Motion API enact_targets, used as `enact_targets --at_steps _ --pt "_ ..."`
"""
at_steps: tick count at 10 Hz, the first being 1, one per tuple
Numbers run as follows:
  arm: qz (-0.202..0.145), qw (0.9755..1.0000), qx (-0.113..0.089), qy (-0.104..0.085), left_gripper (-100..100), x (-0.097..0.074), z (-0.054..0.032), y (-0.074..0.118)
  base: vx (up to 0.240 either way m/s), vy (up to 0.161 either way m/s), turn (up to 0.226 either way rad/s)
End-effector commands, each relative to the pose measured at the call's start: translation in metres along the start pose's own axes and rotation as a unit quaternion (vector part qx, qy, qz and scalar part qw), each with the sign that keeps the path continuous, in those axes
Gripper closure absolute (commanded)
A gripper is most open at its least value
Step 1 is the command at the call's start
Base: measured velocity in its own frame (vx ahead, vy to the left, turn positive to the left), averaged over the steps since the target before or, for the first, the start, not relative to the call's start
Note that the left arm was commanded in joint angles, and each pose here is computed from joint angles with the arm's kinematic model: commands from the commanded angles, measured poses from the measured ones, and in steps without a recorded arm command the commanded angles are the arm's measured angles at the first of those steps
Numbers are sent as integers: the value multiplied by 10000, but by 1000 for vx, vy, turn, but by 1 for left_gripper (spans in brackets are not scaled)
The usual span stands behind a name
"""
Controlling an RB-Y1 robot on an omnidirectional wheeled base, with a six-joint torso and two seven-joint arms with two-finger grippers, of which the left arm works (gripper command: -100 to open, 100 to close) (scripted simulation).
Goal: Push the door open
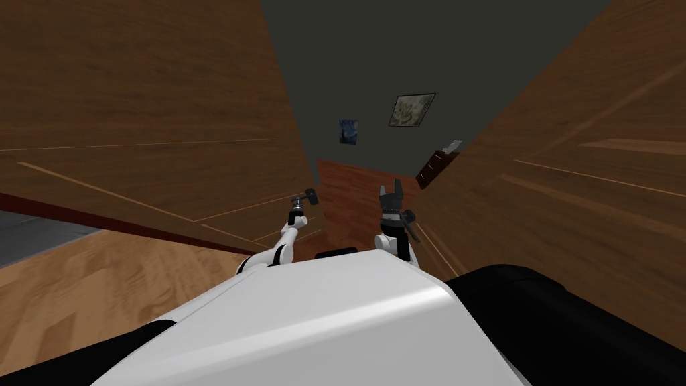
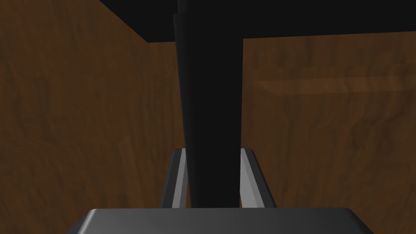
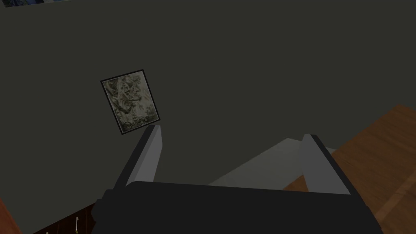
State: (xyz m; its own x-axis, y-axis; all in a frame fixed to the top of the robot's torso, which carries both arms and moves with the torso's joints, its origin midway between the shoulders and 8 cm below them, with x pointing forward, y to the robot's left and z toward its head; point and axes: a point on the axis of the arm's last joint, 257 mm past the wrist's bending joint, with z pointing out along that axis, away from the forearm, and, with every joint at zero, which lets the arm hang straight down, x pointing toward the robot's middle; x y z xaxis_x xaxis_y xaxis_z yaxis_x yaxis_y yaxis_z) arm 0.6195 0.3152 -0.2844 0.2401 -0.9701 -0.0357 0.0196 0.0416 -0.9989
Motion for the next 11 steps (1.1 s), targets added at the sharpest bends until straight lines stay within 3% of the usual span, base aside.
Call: enact_targets --at_steps 1,6,11 --pt "53 9999 88 -119 100 -178 39 -89 36 -4 -11" --pt "27 9994 57 -335 100 -210 25 -69 85 -19 46" --pt "-59 9984 -42 -570 100 -156 -27 1 166 -57 78"
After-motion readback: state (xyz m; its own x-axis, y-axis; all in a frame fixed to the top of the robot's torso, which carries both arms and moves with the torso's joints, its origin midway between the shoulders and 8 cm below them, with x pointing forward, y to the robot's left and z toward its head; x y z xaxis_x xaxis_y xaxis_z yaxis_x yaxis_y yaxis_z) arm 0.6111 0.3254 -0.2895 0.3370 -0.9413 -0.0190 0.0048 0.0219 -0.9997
